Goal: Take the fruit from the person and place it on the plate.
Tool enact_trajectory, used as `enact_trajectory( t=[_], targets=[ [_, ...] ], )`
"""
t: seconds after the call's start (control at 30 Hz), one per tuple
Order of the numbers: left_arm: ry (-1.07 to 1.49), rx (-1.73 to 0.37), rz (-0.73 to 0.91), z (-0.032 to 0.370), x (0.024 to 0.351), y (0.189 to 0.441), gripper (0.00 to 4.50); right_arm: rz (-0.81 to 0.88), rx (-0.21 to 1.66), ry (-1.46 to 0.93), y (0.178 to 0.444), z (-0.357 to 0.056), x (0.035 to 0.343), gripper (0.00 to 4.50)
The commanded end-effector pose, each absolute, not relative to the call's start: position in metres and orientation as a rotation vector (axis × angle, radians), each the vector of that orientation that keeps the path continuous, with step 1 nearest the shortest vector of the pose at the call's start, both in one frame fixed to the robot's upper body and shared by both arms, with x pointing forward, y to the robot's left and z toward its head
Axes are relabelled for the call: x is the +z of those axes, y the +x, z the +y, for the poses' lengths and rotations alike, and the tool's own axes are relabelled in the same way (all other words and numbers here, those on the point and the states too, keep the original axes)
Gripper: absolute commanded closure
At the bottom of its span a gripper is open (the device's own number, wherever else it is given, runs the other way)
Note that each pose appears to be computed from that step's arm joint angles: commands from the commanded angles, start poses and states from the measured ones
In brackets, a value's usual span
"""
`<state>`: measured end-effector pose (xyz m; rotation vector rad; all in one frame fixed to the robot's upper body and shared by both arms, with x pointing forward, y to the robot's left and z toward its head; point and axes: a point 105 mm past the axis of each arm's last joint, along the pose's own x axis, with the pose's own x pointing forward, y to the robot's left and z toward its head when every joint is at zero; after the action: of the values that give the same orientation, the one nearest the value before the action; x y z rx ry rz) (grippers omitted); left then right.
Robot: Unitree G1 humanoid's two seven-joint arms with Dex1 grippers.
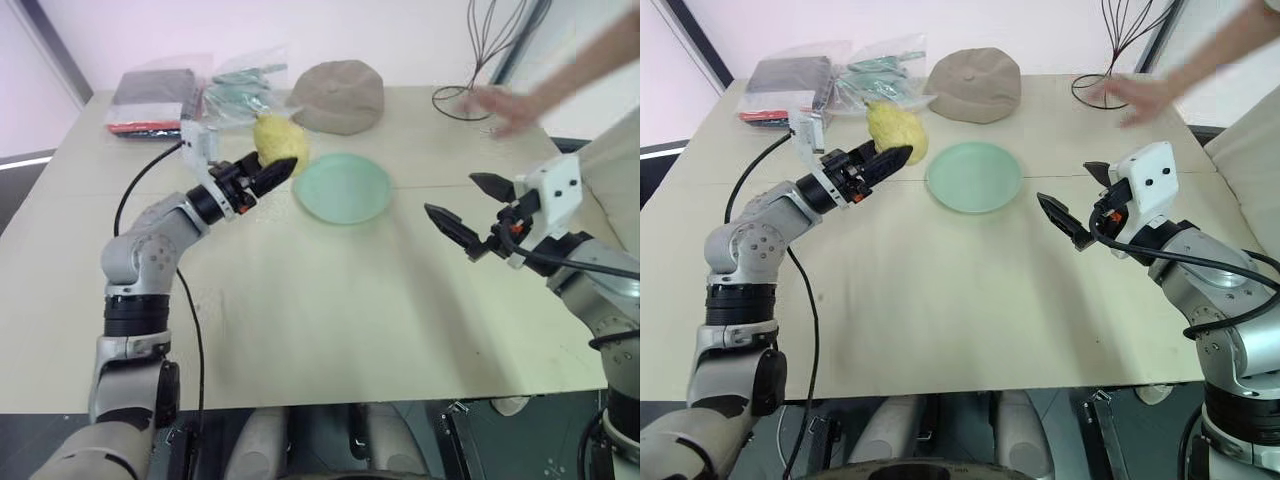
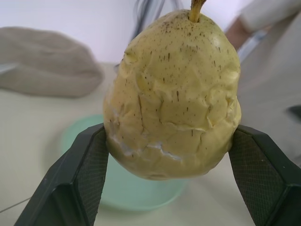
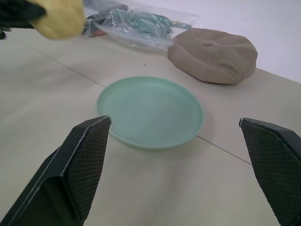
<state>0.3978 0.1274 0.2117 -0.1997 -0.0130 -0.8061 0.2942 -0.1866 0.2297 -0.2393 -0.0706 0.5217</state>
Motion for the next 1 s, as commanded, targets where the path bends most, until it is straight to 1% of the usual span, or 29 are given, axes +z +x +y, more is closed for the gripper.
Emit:
enact_trajectory(
  t=[0.03,0.17,0.27,0.4,0.63,1.0],
  targets=[
    [-0.043,-0.817,-0.057,0.123,0.233,0.420,1.24,-0.123,0.540,-0.261,0.290,-0.179,0.240,0.00],
    [0.063,-0.832,-0.008,0.115,0.233,0.441,1.24,-0.126,0.542,-0.263,0.290,-0.177,0.240,0.00],
    [0.090,-0.863,0.024,0.105,0.231,0.447,1.24,-0.128,0.539,-0.262,0.289,-0.177,0.239,0.00],
    [0.127,-0.910,0.087,0.088,0.217,0.449,1.24,-0.129,0.525,-0.259,0.287,-0.177,0.237,0.00],
    [0.184,-0.899,0.155,0.070,0.187,0.451,1.24,-0.128,0.503,-0.250,0.283,-0.178,0.235,0.00],
    [0.257,-0.903,0.161,0.050,0.168,0.449,1.24,-0.131,0.494,-0.255,0.282,-0.180,0.237,0.00]
  ],
)
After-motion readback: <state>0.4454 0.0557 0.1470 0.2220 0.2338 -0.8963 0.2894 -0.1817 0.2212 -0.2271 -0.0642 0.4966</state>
